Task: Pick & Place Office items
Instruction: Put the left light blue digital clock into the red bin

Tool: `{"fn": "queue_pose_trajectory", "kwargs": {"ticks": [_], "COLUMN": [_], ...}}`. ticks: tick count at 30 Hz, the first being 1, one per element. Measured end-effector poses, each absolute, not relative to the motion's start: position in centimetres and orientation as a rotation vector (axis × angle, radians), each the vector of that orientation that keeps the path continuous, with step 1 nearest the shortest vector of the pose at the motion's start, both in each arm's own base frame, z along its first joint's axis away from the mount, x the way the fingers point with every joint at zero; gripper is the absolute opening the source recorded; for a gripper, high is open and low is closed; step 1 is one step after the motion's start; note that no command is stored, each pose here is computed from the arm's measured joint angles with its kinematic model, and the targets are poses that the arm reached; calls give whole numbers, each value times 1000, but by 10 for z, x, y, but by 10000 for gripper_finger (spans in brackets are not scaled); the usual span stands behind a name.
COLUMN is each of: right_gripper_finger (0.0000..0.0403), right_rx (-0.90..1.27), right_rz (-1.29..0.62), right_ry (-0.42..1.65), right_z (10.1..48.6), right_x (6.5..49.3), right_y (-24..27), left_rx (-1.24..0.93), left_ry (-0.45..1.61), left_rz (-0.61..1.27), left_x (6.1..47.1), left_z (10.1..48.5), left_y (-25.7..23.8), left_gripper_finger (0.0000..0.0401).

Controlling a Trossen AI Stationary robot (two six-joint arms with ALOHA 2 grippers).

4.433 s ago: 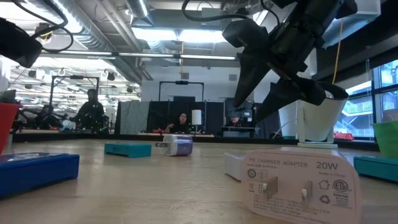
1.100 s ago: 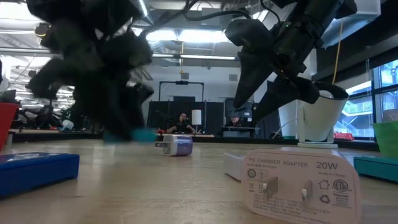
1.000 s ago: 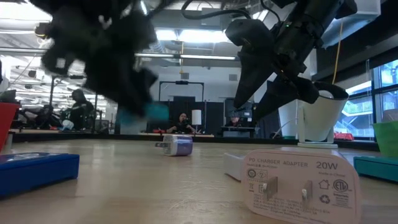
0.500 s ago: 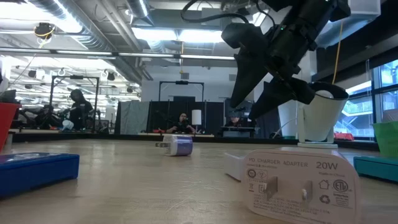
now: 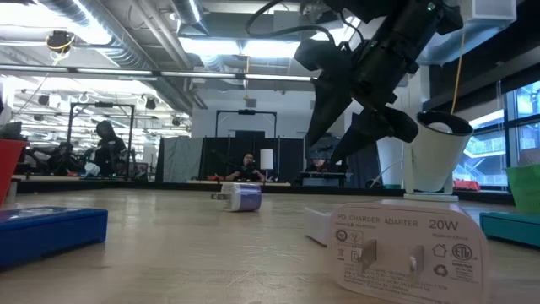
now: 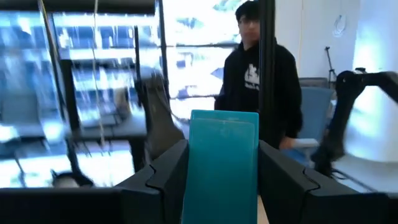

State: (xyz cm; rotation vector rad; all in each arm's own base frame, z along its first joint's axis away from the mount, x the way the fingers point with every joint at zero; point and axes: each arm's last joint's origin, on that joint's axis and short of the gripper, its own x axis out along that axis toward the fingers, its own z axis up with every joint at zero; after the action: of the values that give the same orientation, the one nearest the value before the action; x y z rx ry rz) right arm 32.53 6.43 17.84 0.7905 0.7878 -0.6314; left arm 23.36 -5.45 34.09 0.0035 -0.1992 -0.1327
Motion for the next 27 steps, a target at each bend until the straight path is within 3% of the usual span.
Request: {"fn": "queue_pose_trajectory", "kwargs": {"ticks": [5,15,21,27], "right_gripper_finger": [227,227,227,227], "right_rx": [790,738,727,714], "right_rz": [-631,-610,-612,-608], "right_ry": [788,802,803,803], "right_z": [178,178,178,178], "right_x": [325,326,326,327], "right_y": [64,62,59,57], "left_rx": [-308,-812,-817,-670], "left_ry": [36,934,1396,1461], "left_rz": [-166,-115,49,231], "left_x": [235,204,164,146], "left_z": [321,256,234,215], "left_y": [-56,-64,-80,-89], "left_gripper_finger": [158,160,161,161]}}
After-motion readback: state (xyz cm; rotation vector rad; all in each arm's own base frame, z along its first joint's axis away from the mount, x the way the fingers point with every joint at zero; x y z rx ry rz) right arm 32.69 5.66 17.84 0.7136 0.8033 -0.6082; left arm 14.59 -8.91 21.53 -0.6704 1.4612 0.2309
